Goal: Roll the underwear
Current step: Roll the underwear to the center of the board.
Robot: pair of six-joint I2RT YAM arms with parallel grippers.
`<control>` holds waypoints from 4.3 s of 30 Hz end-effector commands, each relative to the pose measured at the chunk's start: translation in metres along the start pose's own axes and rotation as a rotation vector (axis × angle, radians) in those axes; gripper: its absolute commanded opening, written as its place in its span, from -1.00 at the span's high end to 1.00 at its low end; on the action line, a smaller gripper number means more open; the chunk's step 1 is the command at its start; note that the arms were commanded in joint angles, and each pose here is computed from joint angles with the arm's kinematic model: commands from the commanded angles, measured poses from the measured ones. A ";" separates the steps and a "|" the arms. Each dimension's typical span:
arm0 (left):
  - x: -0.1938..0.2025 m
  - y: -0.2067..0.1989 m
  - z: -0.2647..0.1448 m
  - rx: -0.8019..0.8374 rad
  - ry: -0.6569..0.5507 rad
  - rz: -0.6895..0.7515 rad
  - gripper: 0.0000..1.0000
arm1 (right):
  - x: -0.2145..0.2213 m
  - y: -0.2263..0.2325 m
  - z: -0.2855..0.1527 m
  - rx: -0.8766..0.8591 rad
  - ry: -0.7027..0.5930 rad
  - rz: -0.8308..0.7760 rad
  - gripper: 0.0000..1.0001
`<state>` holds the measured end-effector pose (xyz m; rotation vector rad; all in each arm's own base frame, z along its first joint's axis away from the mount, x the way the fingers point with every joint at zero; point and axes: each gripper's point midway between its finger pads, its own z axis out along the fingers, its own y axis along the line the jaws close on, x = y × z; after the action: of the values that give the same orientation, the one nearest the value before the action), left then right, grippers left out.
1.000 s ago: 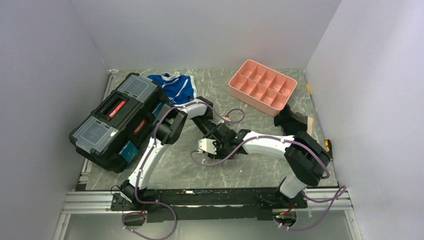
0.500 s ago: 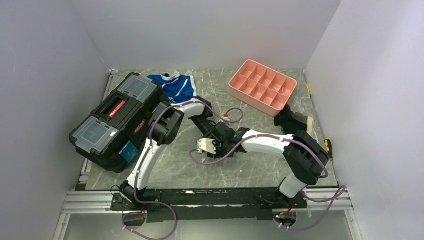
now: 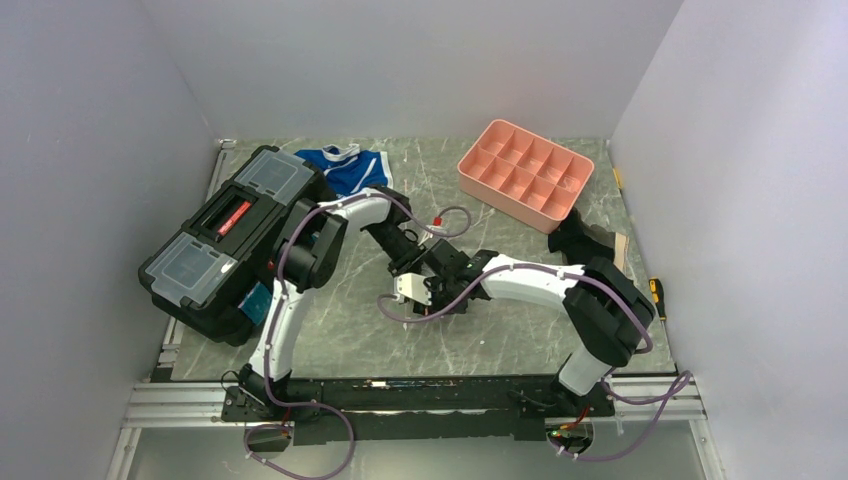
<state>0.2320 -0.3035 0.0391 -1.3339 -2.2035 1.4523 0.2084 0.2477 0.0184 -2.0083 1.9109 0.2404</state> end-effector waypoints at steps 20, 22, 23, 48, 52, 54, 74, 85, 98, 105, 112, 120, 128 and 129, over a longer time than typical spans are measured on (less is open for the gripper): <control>0.043 -0.035 -0.132 -0.598 -0.377 0.183 0.01 | 0.004 0.015 -0.022 -0.566 -0.129 0.277 1.00; 0.046 -0.040 -0.138 -0.667 -0.407 0.229 -0.01 | 0.001 0.009 -0.021 -0.618 -0.144 0.313 1.00; 0.048 -0.044 -0.143 -0.711 -0.424 0.260 -0.01 | 0.000 0.008 -0.021 -0.652 -0.153 0.318 1.00; -0.029 -0.066 0.005 -0.934 -0.065 1.001 -0.40 | 0.008 0.006 0.005 -0.911 -0.131 0.496 0.95; -0.032 -0.052 0.023 -0.905 -0.011 0.985 -0.51 | 0.009 0.006 0.005 -0.907 -0.129 0.495 0.95; -0.031 -0.045 0.027 -0.902 0.007 0.976 -0.51 | 0.009 0.005 0.005 -0.902 -0.128 0.494 0.95; 0.011 -0.006 0.061 -0.691 0.157 0.790 0.71 | 0.009 0.004 0.004 -0.881 -0.125 0.504 0.85; 0.031 -0.005 0.067 -0.537 0.214 0.738 1.00 | 0.002 -0.015 -0.023 -0.771 -0.189 0.512 0.02; 0.031 -0.002 0.070 -0.490 0.246 0.715 1.00 | 0.024 -0.031 -0.068 -0.664 -0.256 0.570 -0.09; 0.022 -0.010 0.065 -0.354 0.195 0.605 1.00 | 0.053 -0.049 -0.097 -0.475 -0.312 0.658 -0.09; 0.009 -0.016 0.058 -0.146 0.156 0.464 1.00 | 0.081 -0.062 -0.111 -0.249 -0.296 0.763 -0.13; -0.004 -0.013 0.050 0.060 0.077 0.263 1.00 | 0.074 -0.062 -0.138 -0.078 -0.380 0.705 -0.14; -0.003 0.003 0.050 0.151 0.048 0.116 1.00 | 0.049 -0.058 -0.138 0.047 -0.389 0.515 -0.17; -0.003 0.005 0.050 0.151 0.050 0.109 1.00 | 0.043 -0.056 -0.134 0.056 -0.372 0.481 -0.19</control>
<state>0.2190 -0.3460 0.0305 -1.4866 -2.0167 1.6222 0.2419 0.1401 0.1310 -1.2291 2.1961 0.7442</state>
